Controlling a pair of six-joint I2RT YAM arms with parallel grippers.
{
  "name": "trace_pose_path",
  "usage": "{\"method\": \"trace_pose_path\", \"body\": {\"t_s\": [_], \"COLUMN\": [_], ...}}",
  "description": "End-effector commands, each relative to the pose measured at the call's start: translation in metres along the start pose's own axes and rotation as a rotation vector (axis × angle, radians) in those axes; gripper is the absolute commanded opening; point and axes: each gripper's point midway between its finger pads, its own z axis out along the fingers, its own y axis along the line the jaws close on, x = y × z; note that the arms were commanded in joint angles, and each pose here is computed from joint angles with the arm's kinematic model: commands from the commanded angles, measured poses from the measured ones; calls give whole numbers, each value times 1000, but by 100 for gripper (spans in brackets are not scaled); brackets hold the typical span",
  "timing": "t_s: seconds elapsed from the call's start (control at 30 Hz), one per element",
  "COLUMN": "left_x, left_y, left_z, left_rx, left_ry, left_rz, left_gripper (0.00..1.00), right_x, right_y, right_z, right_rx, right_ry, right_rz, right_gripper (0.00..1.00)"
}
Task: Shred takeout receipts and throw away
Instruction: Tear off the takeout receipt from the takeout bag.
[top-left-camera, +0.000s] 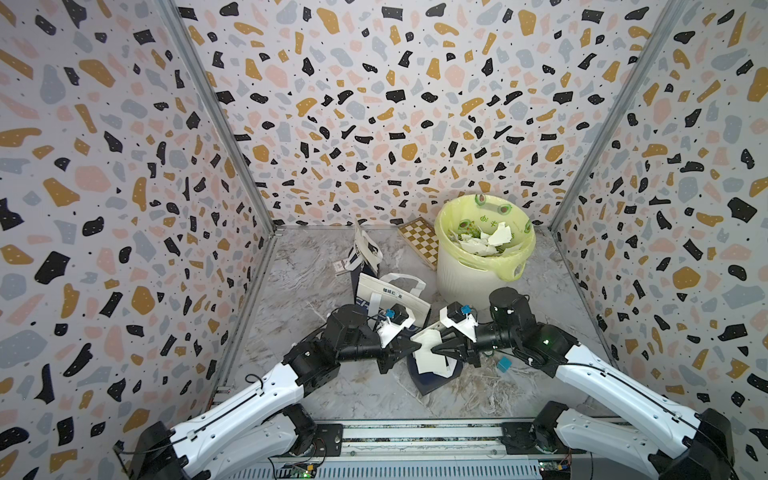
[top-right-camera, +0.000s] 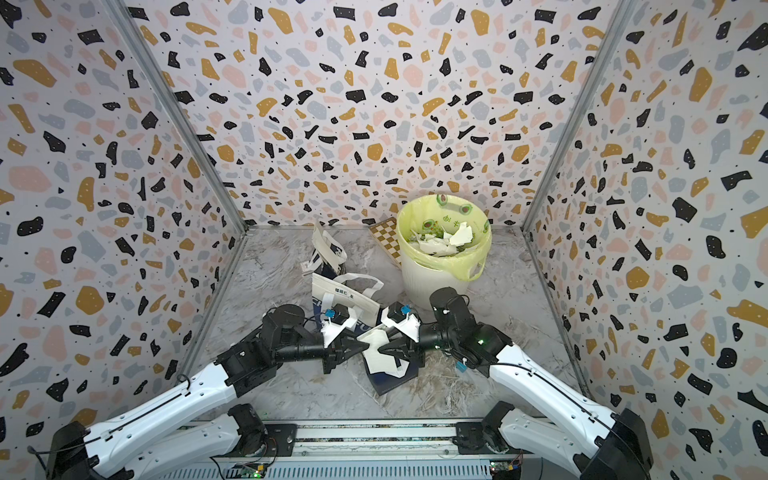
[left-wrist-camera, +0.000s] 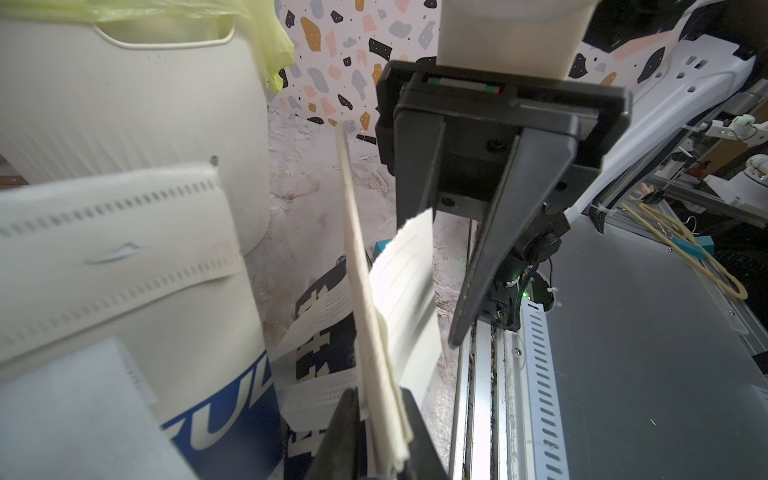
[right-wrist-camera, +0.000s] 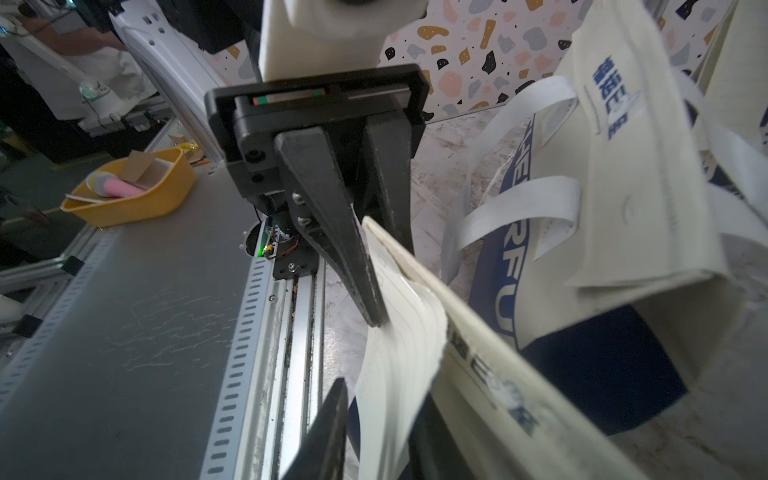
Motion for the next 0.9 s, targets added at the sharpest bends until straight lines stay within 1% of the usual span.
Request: {"method": "trace_pose_path", "body": {"t_s": [0.0, 0.03, 0.07, 0.13, 0.17, 0.2, 0.33, 0.47, 0.67, 0.87], "left_x": [-8, -8, -8, -1, 3, 9, 16, 18, 7, 0], "left_y": [-4, -6, -7, -9, -10, -9, -1, 2, 3, 3], "left_z": [-6, -9, -13, -20, -23, -25, -25, -16, -5, 7], "left_rx": [0, -3, -7, -20, -26, -40, -83, -70, -39, -13], "left_ry": [-46, -47, -47, -38, -33, -29, -32, -18, -76, -112], "left_rz": [17, 17, 17, 21, 29, 33, 47, 52, 51, 25], "left_gripper": [19, 23, 26, 38, 42, 44, 44, 43, 45, 44], "right_x": [-9, -10, -11, -13, -13, -14, -13, -14, -17, -20], "right_y": [0, -1, -2, -3, -2, 0, 7, 12, 18, 22], "right_z": [0, -1, -2, -3, -4, -5, -9, -12, -12, -12], "right_rx": [3, 8, 16, 22, 19, 6, -40, -81, -126, -155], "right_ry": [-29, -30, -32, -29, -26, -24, -19, -2, 0, -4], "right_rz": [-9, -10, -10, -6, -4, -7, 17, 59, 98, 100], "right_gripper": [8, 2, 0, 0, 0, 0, 0, 0, 0, 0]}}
